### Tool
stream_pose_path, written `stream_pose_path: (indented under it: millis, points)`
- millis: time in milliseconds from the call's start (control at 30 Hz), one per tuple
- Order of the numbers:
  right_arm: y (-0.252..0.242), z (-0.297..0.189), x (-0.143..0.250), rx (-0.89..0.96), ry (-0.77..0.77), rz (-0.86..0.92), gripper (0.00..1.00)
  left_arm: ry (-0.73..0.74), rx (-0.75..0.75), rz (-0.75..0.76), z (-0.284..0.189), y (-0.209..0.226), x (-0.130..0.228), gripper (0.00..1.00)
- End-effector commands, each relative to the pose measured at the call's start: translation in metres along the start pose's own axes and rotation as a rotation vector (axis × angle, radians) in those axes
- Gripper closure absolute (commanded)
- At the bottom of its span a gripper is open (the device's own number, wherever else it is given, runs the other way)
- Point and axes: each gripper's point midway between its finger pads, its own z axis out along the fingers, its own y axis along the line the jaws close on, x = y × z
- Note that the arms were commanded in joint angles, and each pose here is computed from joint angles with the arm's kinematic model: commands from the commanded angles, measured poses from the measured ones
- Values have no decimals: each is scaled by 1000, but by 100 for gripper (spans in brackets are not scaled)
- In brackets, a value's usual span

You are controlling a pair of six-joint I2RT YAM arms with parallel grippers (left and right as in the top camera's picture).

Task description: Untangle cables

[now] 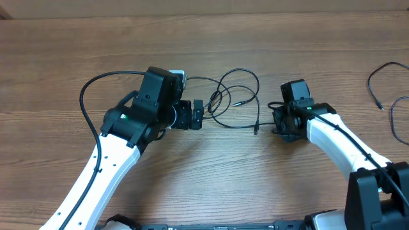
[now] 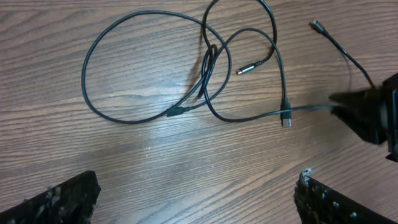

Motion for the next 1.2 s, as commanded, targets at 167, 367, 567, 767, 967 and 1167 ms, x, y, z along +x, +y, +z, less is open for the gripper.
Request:
stream_pose_path:
  millis: [167, 367, 567, 767, 967, 1167]
  points:
    - [91, -20, 25, -418, 50, -553, 96, 13, 7, -22, 2, -1, 3, 0]
    - [163, -94, 33, -731, 32, -804, 96, 18, 6, -23, 2, -1, 4, 0]
    - [210, -215, 24, -961, -34, -917, 96, 7, 6, -22, 3, -1, 1, 0]
    - [218, -322, 25, -1066, -107, -1018, 96, -9, 8, -19, 3, -2, -3, 0]
    - [211, -411, 25, -1155, -188, -1048, 96, -79, 33, -10, 4, -8, -21, 0]
    - [197, -475, 27, -1237, -255, -1057, 96, -72, 40, -10, 19, -9, -25, 0]
